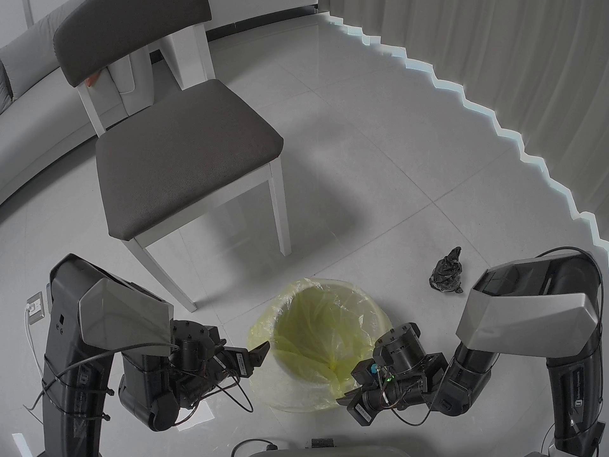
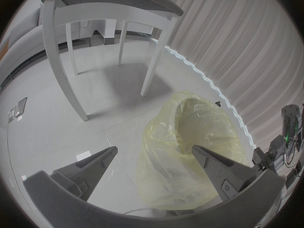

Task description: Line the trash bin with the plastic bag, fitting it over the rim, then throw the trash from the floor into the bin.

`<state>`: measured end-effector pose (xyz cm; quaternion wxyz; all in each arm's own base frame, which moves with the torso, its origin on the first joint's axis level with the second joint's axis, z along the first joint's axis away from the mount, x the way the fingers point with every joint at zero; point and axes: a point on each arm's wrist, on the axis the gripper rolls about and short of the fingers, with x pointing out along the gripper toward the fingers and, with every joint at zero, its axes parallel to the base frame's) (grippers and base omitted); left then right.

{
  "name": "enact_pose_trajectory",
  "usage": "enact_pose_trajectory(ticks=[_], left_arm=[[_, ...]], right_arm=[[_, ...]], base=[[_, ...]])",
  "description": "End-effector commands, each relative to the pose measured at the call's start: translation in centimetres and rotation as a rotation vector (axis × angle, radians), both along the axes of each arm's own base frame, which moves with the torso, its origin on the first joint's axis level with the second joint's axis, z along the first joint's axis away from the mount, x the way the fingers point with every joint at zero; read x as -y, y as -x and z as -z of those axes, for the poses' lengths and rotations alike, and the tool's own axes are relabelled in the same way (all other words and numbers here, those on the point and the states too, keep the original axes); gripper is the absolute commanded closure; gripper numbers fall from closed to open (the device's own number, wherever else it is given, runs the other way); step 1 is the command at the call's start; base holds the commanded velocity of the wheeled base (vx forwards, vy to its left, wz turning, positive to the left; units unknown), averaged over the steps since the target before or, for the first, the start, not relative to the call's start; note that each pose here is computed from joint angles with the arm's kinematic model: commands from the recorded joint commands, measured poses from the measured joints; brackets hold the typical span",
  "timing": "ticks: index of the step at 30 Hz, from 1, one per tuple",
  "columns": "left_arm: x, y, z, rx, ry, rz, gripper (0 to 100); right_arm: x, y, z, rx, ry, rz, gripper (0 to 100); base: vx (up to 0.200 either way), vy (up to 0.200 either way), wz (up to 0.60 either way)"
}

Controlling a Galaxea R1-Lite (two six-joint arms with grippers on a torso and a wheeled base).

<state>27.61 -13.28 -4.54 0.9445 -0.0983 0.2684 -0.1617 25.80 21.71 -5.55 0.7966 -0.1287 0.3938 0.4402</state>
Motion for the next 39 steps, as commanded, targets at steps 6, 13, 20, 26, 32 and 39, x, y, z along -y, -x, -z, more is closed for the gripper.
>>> enact_pose_trajectory(ticks=[6, 13, 20, 26, 32, 39], left_arm=[[1.1, 0.0, -0.4, 0.034, 0.018, 0.034, 0], [2.1, 0.2, -0.4, 0.043, 0.023, 0.063, 0], [2.6, 0.4, -0.3, 0.059, -0.012, 0.098, 0], [2.9, 0.6, 0.4, 0.051, -0.037, 0.117, 0], [3.2, 0.8, 0.8, 0.043, -0.052, 0.123, 0], [3.1, 1.0, 1.0, 0.031, -0.059, 0.123, 0]], right_arm=[[-0.6, -0.2, 1.5, -0.022, 0.028, -0.008, 100], [-0.5, 0.0, 1.5, -0.031, 0.06, -0.023, 0], [-0.2, 1.1, 1.0, -0.026, 0.058, -0.034, 0], [0.9, 1.9, -0.8, 0.009, 0.024, -0.017, 0], [2.8, 2.1, -2.7, 0.029, 0.007, 0.027, 0], [7.1, -1.6, -5.2, 0.105, -0.044, 0.209, 0]], base=[[0.0, 0.0, 0.0], [0.0, 0.0, 0.0], [0.0, 0.0, 0.0], [0.0, 0.0, 0.0], [0.0, 0.0, 0.0], [0.0, 0.0, 0.0]])
